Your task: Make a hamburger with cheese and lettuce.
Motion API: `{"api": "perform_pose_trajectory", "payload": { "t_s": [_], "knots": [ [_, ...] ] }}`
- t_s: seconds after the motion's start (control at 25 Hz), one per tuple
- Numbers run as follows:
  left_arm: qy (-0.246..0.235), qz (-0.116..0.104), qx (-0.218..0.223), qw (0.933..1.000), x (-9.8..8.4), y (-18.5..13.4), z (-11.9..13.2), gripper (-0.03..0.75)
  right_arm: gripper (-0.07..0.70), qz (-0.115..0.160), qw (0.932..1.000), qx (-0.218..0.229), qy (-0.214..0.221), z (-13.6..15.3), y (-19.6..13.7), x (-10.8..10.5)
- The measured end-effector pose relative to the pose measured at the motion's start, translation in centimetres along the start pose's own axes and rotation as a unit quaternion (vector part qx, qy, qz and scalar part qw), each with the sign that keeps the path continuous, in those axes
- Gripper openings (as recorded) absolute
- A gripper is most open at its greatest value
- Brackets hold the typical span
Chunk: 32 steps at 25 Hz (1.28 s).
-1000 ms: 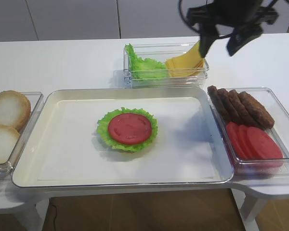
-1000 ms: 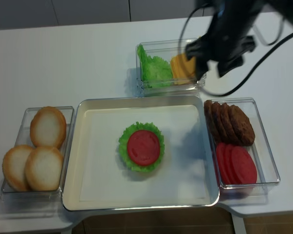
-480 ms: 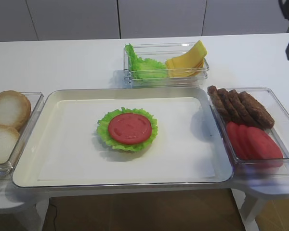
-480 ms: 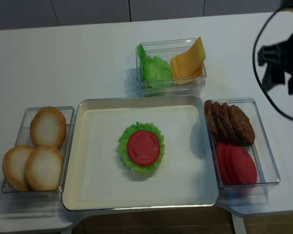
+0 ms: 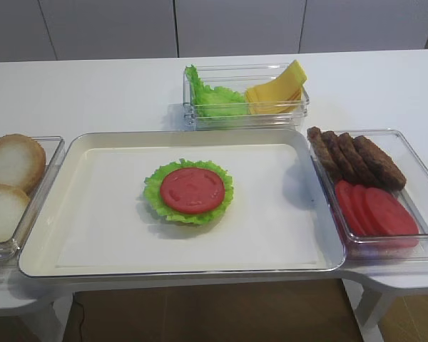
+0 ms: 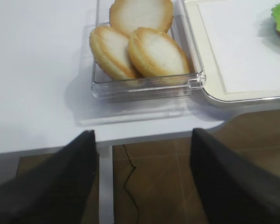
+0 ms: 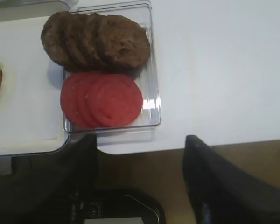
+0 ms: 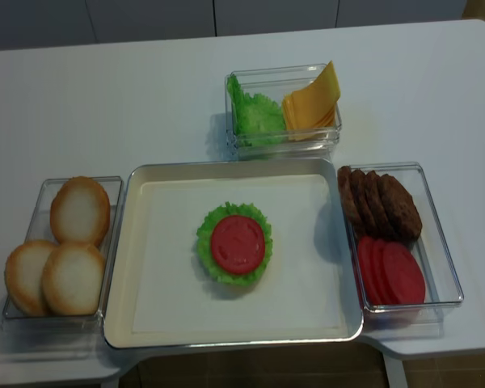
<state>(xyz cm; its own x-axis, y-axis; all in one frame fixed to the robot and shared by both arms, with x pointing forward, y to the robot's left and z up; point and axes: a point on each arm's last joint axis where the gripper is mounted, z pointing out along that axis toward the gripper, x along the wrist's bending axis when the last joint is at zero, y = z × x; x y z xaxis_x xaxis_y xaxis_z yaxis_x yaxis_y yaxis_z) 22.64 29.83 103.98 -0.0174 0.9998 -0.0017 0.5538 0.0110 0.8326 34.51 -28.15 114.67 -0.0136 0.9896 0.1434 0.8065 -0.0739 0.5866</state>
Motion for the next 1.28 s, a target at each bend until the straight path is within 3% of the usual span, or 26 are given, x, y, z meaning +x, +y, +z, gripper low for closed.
{"api": "perform_pose_trajectory", "payload": {
  "t_s": [0.32,0.68,0.92,1.28],
  "knots": [
    [0.0,0.0,0.0,1.0,0.0,0.0,0.0,0.468,0.436,-0.011,0.9964,-0.08,0.023,-2.8,-7.8,-0.9],
    [0.0,0.0,0.0,1.0,0.0,0.0,0.0,0.468,0.436,-0.054,0.9798,-0.187,0.045,-3.3,-15.2,-1.9],
    [0.0,0.0,0.0,1.0,0.0,0.0,0.0,0.468,0.446,-0.095,0.9807,-0.165,0.043,-0.5,-16.0,-2.1],
    [0.0,0.0,0.0,1.0,0.0,0.0,0.0,0.468,0.495,-0.102,0.9764,-0.185,0.043,1.2,-15.5,-2.1]
  ]
}}
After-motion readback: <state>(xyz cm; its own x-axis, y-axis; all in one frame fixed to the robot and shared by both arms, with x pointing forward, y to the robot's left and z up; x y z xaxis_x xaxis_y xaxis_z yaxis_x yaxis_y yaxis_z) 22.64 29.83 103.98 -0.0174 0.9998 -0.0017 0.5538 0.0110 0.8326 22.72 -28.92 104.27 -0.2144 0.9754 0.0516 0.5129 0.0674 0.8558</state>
